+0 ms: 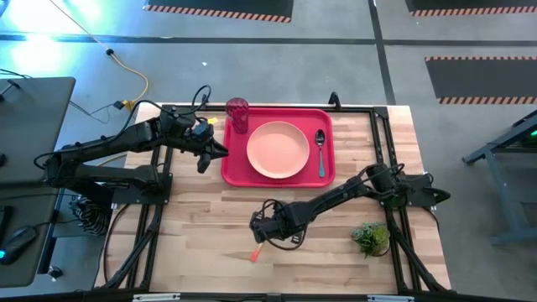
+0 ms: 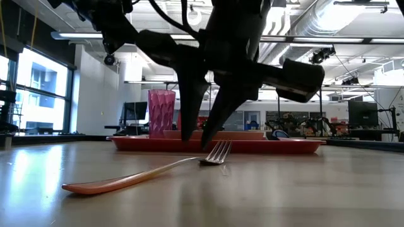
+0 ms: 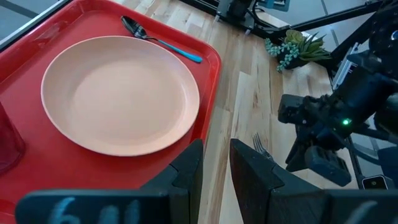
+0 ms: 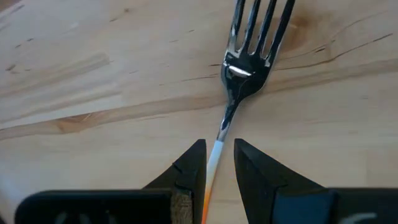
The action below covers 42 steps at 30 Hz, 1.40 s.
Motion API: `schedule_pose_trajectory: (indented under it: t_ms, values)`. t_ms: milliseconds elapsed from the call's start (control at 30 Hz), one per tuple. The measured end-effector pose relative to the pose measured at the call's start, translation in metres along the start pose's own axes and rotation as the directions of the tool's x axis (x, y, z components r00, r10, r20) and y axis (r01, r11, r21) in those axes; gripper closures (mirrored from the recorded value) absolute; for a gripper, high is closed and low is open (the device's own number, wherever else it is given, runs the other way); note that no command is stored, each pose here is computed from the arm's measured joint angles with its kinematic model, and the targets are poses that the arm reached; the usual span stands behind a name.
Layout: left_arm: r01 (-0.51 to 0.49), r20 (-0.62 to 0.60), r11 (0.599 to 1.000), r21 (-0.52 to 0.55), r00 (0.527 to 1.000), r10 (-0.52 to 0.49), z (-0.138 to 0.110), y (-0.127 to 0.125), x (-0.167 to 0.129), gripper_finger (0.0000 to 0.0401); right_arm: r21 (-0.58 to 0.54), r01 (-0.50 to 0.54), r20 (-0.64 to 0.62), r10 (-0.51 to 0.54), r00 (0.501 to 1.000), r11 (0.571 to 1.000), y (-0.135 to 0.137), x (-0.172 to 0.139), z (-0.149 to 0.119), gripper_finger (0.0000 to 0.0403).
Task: Pick and place plate/cup/fork/spoon on tray
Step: Put the orange fork to the left side of the blue spoon on the red serving tray
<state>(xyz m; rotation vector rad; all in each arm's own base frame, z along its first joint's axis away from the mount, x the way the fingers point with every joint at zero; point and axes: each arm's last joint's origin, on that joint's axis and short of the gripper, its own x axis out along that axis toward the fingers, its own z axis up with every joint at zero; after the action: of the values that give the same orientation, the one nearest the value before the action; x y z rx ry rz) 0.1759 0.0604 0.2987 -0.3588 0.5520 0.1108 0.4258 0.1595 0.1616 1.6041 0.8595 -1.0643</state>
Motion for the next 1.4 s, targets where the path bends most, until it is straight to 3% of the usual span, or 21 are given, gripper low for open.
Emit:
schedule_pose_trajectory:
  t_ms: [1033, 1400]
  values:
    - [0.000, 0.001, 1.000, 0.000, 1.000, 0.000, 0.000, 0.000, 0.000, 0.0332, 0.013, 0.037, 0.029, -0.037, 0.999, 0.999, -0.001, 0.018, 0.008, 0.0330]
    - [-0.001, 0.001, 1.000, 0.000, 1.000, 0.001, 0.000, 0.000, 0.000, 0.0332, -0.025, 0.069, 0.048, -0.068, 0.997, 0.997, -0.004, 0.018, 0.010, 0.0397]
